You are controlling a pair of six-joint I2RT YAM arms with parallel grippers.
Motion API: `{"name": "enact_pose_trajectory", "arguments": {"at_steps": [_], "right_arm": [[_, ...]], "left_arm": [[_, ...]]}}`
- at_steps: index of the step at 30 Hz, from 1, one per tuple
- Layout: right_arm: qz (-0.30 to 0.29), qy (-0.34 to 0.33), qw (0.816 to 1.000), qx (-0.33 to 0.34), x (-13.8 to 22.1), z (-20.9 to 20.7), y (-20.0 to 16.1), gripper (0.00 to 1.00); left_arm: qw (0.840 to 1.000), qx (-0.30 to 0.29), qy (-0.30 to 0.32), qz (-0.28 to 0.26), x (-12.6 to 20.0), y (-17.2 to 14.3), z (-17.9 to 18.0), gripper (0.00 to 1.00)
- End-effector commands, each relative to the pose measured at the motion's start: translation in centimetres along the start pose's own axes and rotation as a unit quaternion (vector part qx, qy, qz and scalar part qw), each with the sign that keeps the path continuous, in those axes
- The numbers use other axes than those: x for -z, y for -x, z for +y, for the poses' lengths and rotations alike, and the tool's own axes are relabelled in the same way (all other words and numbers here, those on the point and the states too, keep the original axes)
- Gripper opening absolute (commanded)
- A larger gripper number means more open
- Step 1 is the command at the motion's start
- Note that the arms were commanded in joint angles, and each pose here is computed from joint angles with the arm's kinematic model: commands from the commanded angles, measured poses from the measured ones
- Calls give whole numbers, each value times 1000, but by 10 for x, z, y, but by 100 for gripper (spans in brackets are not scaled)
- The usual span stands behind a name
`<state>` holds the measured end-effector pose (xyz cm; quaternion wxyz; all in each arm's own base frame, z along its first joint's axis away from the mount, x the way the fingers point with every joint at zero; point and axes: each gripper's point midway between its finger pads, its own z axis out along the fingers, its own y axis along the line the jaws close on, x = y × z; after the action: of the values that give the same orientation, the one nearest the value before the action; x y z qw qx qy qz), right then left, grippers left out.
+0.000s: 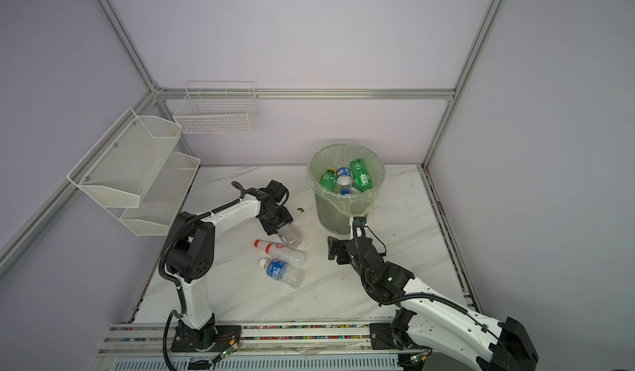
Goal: Throw the plastic bottles in the bin
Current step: Pick up the plastic bottle from the center of the table.
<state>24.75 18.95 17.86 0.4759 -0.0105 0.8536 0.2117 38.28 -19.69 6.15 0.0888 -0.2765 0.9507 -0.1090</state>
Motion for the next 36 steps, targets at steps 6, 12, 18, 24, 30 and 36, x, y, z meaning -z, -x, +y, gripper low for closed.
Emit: {"name": "enact_pose_trajectory", "arguments": {"at_steps": [6,12,18,24,30,36], "right_arm": [[-2,-3,1000,-2,2,1,3,97],[-1,-2,1000,-6,0,0,1,97],[2,-3,1000,-7,-1,2,1,97],[2,-1,1000,-14,-3,1,-1,97],[5,0,1000,-19,-6,2,-3,97],[5,3,1000,-28,-9,4,-5,97]], "left_arm": [[993,-15,-111,-25,29,21,-46,66],[991,-17,-129,-19,31,24,-45,66],[987,-25,-156,-32,42,32,-44,65],[983,-28,-178,-36,50,41,-43,65],[980,-34,-192,-44,60,43,-42,65],[976,-43,-208,-54,74,50,-40,64]]}}
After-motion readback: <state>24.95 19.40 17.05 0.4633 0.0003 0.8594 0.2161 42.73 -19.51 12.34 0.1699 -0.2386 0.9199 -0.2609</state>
